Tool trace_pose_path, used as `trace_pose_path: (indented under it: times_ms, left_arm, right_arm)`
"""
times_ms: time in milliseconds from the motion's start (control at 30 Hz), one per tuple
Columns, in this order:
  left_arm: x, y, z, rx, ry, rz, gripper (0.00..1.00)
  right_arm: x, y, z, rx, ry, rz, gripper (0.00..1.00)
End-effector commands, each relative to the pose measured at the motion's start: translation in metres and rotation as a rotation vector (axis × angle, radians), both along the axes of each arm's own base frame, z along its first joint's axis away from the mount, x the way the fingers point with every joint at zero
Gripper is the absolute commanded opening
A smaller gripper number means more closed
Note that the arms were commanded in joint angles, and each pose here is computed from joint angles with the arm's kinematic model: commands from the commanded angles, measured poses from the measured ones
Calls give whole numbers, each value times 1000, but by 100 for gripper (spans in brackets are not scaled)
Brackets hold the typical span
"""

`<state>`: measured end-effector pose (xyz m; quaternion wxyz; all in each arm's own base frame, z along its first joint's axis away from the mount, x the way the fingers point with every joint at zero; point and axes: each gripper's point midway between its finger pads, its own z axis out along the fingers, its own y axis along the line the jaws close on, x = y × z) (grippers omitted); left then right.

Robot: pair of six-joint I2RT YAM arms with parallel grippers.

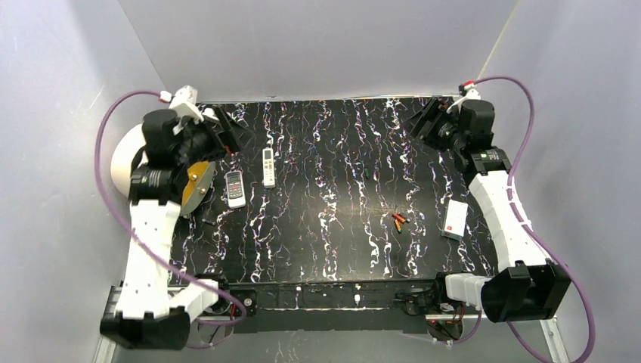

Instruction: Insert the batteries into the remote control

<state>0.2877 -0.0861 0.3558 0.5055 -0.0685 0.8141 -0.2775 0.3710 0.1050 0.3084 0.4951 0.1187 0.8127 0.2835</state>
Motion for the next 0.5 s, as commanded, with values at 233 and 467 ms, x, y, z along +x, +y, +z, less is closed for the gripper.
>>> trace_pose_path:
  times_ms: [233,467]
  left_arm:
    - [79,-54,-69,234,212,0,99]
    - [126,-34,-157,433,460,143,99]
  right_arm:
    - [6,22,-86,75,157,103,80]
    - [5,29,-108,98,213,135,79]
